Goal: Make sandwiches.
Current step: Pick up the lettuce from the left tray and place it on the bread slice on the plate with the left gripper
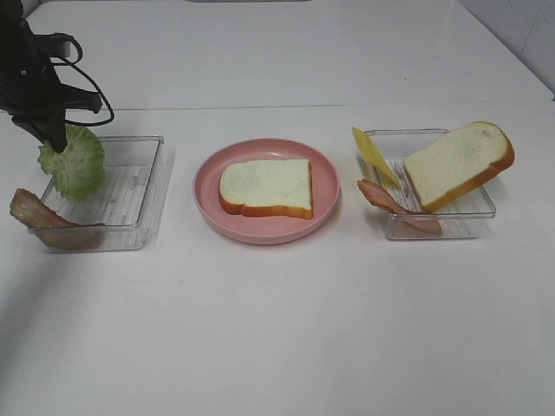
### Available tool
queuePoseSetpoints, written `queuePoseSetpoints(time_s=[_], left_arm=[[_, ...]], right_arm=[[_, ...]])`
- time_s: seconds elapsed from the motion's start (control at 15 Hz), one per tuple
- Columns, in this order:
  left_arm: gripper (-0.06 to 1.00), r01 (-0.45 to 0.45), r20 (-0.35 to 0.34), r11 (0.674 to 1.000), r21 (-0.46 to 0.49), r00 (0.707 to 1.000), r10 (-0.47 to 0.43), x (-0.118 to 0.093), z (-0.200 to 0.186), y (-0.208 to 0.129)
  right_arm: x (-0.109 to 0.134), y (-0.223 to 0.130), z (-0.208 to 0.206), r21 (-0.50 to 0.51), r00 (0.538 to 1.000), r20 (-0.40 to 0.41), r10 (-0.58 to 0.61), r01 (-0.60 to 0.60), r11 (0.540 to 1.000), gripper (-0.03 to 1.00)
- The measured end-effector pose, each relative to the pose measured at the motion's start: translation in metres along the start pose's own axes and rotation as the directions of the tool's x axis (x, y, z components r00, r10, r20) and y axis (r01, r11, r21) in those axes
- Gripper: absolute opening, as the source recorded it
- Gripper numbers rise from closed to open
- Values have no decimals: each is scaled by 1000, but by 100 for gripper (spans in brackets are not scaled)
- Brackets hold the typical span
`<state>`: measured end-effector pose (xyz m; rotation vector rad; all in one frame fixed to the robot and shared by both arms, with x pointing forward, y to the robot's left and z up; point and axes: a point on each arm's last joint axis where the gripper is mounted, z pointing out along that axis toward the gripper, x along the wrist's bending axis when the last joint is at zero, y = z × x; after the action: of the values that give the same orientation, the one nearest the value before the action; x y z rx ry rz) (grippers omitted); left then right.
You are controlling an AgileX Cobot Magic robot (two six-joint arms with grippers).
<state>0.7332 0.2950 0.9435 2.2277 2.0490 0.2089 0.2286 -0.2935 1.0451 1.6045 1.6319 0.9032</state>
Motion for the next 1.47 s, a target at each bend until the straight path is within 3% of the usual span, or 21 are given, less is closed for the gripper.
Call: queuePoseSetpoints(time_s=[0.13, 0.33, 0.4, 0.47, 0.53, 0.6, 0.67, 0.87, 1.0, 1.07, 1.2, 1.47], left_arm=[[0, 1, 28, 1000, 4, 1000, -1, -2, -5, 1], [0, 7, 214, 989, -148, 977, 25, -19, -52, 14], [0, 37, 393, 962, -271, 917, 75, -35, -84, 22], [0, 49, 482, 955, -294, 870, 104, -45, -90, 23], [0, 57, 566, 945, -321, 812, 143, -58, -95, 25], [0, 58, 594, 941, -333, 788, 162, -64, -97, 25], [0, 57, 641, 928, -369, 739, 209, -81, -103, 27], [0, 10, 663, 904, -428, 684, 306, -131, -105, 26], [0, -11, 683, 911, -412, 658, 317, -155, -93, 24], [0, -26, 729, 932, -360, 616, 299, -181, -70, 21], [0, -33, 766, 953, -303, 586, 264, -197, -45, 17], [0, -66, 800, 977, -204, 564, 205, -206, -10, 10]], right_arm=[[0, 0, 0, 0, 1000, 0, 0, 0, 1000, 99], [0, 0, 0, 0, 1000, 0, 0, 0, 1000, 99], [0, 0, 0, 0, 1000, 0, 0, 0, 1000, 99], [0, 0, 0, 0, 1000, 0, 0, 0, 1000, 99], [0, 0, 0, 0, 1000, 0, 0, 0, 1000, 99], [0, 0, 0, 0, 1000, 0, 0, 0, 1000, 99], [0, 0, 0, 0, 1000, 0, 0, 0, 1000, 99], [0, 0, 0, 0, 1000, 0, 0, 0, 1000, 99], [0, 0, 0, 0, 1000, 0, 0, 0, 1000, 99], [0, 0, 0, 0, 1000, 0, 0, 0, 1000, 99], [0, 0, 0, 0, 1000, 0, 0, 0, 1000, 99], [0, 0, 0, 0, 1000, 0, 0, 0, 1000, 99]])
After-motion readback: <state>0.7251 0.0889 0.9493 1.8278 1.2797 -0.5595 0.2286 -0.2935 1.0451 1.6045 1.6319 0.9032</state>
